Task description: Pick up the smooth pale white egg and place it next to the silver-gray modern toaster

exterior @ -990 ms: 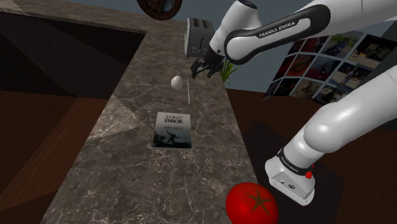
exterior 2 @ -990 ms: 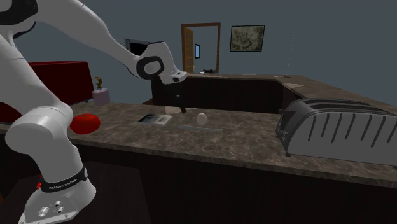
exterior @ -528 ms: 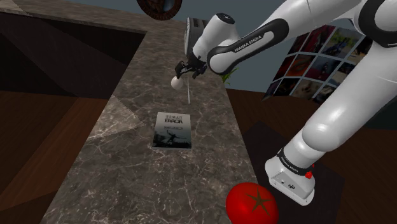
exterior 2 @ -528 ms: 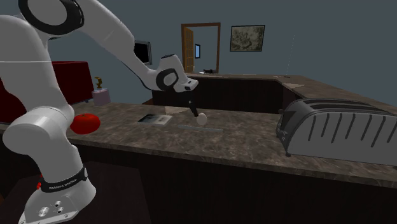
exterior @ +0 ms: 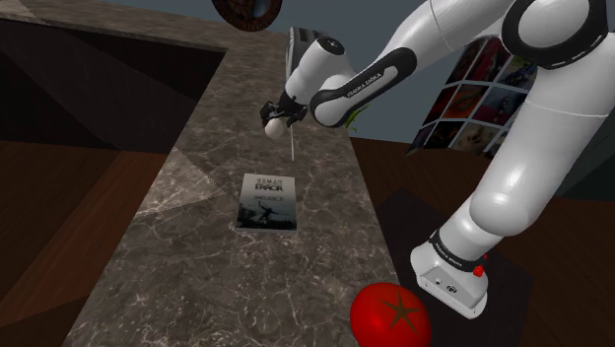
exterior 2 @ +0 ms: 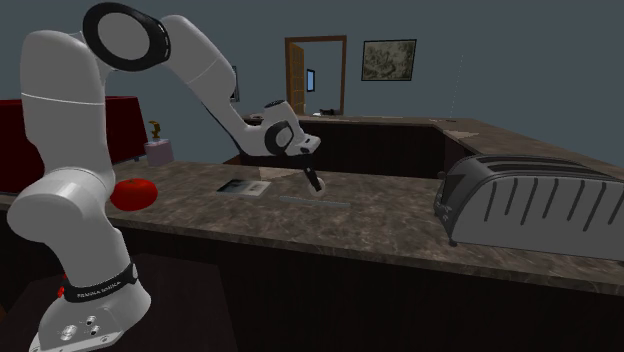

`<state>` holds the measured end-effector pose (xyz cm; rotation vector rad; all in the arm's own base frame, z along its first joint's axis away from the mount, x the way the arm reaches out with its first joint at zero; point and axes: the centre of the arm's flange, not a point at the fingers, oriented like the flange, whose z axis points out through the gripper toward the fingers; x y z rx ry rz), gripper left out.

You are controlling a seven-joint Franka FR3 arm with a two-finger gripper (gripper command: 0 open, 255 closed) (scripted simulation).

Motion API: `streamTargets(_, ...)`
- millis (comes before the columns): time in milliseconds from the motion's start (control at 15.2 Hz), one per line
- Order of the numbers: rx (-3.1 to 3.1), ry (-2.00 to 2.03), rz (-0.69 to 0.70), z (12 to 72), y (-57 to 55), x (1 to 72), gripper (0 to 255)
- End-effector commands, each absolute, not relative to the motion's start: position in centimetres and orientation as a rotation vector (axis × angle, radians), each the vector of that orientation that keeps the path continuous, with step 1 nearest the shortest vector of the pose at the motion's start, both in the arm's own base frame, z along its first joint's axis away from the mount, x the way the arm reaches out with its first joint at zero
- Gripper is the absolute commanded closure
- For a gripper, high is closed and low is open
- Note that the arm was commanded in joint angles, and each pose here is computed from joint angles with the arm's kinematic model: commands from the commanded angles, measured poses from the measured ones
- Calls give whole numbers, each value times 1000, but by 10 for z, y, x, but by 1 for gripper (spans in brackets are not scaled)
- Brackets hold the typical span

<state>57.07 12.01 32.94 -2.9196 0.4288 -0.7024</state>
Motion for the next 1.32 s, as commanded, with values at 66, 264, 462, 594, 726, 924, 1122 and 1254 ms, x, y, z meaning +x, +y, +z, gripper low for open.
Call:
streamTargets(66, -2919, 429, -703, 318, 120, 577, 0)
streamTargets(264, -2919, 429, -703, 318, 120, 577, 0)
streamTargets(462, -2919, 429, -703, 318, 120, 577, 0)
streamTargets(594, -2919, 429, -703, 318, 120, 577, 255)
streamTargets(726, -2919, 429, -703, 318, 120, 577, 255)
streamTargets(924, -2919, 429, -703, 318, 120, 577, 255)
streamTargets(1122, -2919, 429, -703, 318, 120, 577, 255)
streamTargets(1254, -2919, 429, -703, 323, 120, 577, 255)
